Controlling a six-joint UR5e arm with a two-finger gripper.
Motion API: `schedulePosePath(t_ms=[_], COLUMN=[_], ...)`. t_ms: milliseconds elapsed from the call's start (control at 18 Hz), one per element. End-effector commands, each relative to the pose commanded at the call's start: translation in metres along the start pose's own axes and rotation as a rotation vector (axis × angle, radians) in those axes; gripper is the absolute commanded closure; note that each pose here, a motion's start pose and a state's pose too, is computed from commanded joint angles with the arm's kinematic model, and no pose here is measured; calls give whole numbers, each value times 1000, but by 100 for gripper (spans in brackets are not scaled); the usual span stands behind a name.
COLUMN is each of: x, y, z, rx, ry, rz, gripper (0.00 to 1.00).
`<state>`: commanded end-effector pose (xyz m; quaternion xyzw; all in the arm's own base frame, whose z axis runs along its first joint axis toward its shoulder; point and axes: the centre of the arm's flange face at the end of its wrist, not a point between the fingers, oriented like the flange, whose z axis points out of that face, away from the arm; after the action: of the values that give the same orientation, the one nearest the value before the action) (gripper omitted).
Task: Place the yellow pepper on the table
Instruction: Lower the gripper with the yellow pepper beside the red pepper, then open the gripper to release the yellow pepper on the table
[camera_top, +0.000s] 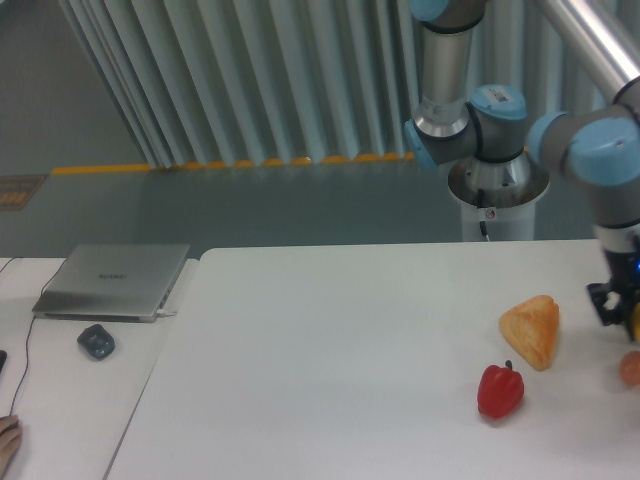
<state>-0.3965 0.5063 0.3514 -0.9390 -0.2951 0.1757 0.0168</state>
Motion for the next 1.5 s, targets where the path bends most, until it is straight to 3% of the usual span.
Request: schedulePosePath(t_ms=[111, 222, 611, 667, 722, 778, 1056, 1222, 1500], x=[34, 52, 61, 61, 61, 60, 54, 46, 34], y=[-11, -19, -26, -26, -26, -26, -27, -24, -14], z=[24, 46, 62, 61, 60, 57, 42, 13, -30], rx=[4, 1, -2, 0, 1, 5, 27, 65, 153], ry=[-30, -59, -65, -65, -65, -66, -70, -52, 96], rz=[27, 42, 41, 44, 49, 49, 70, 205, 445], gripper=[69, 68, 68, 61, 39, 0, 0, 0, 0])
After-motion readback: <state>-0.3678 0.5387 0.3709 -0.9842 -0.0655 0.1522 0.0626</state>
